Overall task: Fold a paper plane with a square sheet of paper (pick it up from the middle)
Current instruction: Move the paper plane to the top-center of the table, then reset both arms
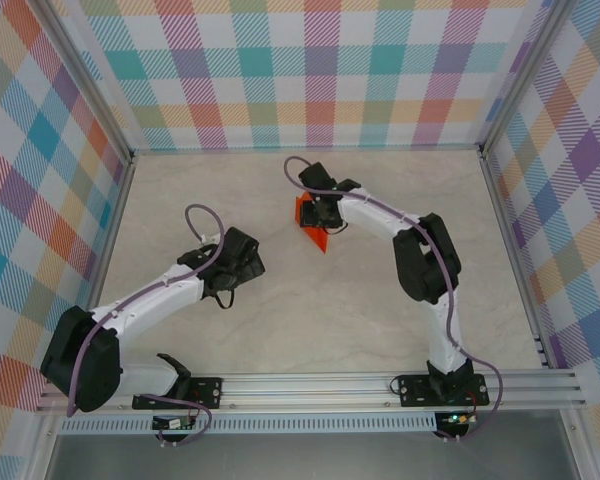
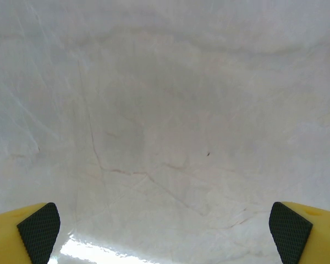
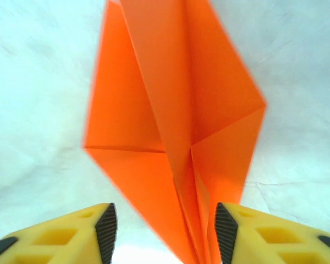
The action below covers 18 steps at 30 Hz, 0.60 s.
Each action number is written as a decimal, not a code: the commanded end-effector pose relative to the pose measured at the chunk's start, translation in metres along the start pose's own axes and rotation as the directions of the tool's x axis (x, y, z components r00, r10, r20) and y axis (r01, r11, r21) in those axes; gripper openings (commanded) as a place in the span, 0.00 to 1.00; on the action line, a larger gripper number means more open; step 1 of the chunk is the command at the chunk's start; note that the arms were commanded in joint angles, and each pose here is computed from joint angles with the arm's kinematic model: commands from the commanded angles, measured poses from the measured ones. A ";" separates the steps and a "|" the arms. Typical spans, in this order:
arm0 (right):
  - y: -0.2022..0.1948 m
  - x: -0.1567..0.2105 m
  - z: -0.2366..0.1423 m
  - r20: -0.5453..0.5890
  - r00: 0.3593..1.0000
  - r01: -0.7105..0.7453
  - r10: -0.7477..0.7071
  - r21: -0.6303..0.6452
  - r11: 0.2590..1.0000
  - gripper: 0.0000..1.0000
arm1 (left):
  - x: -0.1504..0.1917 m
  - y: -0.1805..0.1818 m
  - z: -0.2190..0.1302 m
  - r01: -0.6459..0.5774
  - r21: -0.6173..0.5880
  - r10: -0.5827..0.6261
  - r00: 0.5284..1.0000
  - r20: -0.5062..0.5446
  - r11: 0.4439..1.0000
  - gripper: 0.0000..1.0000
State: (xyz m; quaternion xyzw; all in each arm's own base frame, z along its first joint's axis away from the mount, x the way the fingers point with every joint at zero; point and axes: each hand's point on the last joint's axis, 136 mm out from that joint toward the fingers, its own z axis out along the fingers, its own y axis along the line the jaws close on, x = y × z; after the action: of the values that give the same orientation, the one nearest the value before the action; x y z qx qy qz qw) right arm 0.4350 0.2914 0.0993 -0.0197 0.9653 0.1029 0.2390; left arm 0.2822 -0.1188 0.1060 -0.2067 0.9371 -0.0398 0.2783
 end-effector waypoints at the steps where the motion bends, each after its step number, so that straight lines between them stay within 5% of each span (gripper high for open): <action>1: 0.008 -0.036 -0.079 0.134 0.989 -0.047 0.055 -0.062 0.997 0.63 | -0.036 0.010 -0.023 -0.006 -0.067 0.013 0.994 0.105 0.998 1.00; 10: -0.083 -0.050 -0.171 0.431 0.902 -0.090 0.029 0.124 0.988 1.00 | -0.112 0.035 -0.059 -0.065 -0.185 0.128 0.926 0.354 0.981 1.00; 18: -0.208 -0.008 -0.172 0.544 0.839 -0.215 -0.008 0.345 0.914 1.00 | -0.133 0.095 -0.059 0.032 -0.304 0.139 0.840 0.524 0.952 1.00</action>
State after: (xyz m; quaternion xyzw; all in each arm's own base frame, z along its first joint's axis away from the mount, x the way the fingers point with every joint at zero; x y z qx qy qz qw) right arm 0.3808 0.0858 0.2134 0.0955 0.8873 -0.0273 0.4503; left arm 0.3179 -0.0061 0.1984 -0.2175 0.8496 0.1206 0.4652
